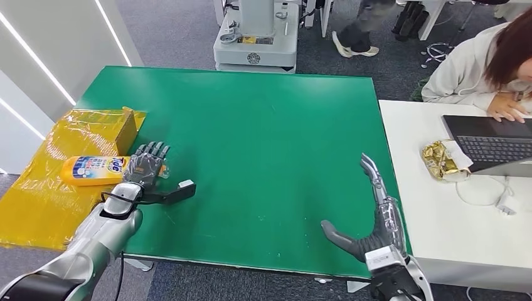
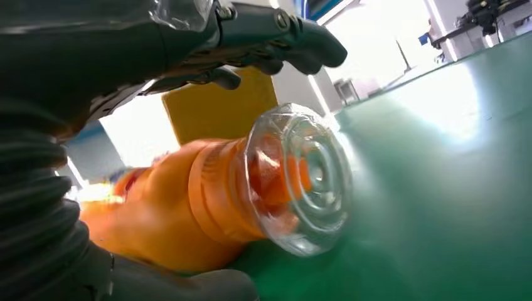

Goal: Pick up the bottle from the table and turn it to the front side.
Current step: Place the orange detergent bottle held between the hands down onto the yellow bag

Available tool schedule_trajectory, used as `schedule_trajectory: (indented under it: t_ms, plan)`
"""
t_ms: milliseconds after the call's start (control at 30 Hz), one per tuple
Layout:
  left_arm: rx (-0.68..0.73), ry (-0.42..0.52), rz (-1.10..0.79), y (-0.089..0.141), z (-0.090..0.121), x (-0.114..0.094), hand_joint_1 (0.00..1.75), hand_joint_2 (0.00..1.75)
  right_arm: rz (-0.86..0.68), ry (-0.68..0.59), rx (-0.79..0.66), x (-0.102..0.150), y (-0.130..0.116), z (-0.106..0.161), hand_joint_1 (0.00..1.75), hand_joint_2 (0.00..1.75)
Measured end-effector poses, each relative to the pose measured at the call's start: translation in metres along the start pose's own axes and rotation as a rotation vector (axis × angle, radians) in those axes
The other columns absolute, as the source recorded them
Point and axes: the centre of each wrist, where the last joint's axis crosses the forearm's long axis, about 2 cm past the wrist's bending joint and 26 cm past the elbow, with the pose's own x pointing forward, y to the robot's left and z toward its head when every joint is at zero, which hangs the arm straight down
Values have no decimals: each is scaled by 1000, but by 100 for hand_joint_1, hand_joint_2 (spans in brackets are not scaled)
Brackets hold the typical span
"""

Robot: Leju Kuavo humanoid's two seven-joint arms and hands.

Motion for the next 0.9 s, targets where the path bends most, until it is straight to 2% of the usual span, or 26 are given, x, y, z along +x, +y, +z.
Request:
schedule_trajectory:
  t_ms: [167,267,400,533,700,900]
  plan:
    - [85,-50,229,-5,8,19,0,175,-8,1,10,-3,0,-2,0,175]
    - [193,-109,507,-6,17,39,0,175,-12,10,14,-5,1,-1,0,175]
    - [370,-146,909,8,29,74,0,175,-34,21,3,-8,3,1,0,175]
    - [496,-220,1194,30,44,108,0,175,-66,36,-19,-10,7,3,0,175]
    - [605,-323,1272,56,59,134,0,175,-92,60,-42,-11,14,8,0,175]
    - [649,-385,1332,69,66,141,0,175,-119,87,-70,-13,19,22,0,175]
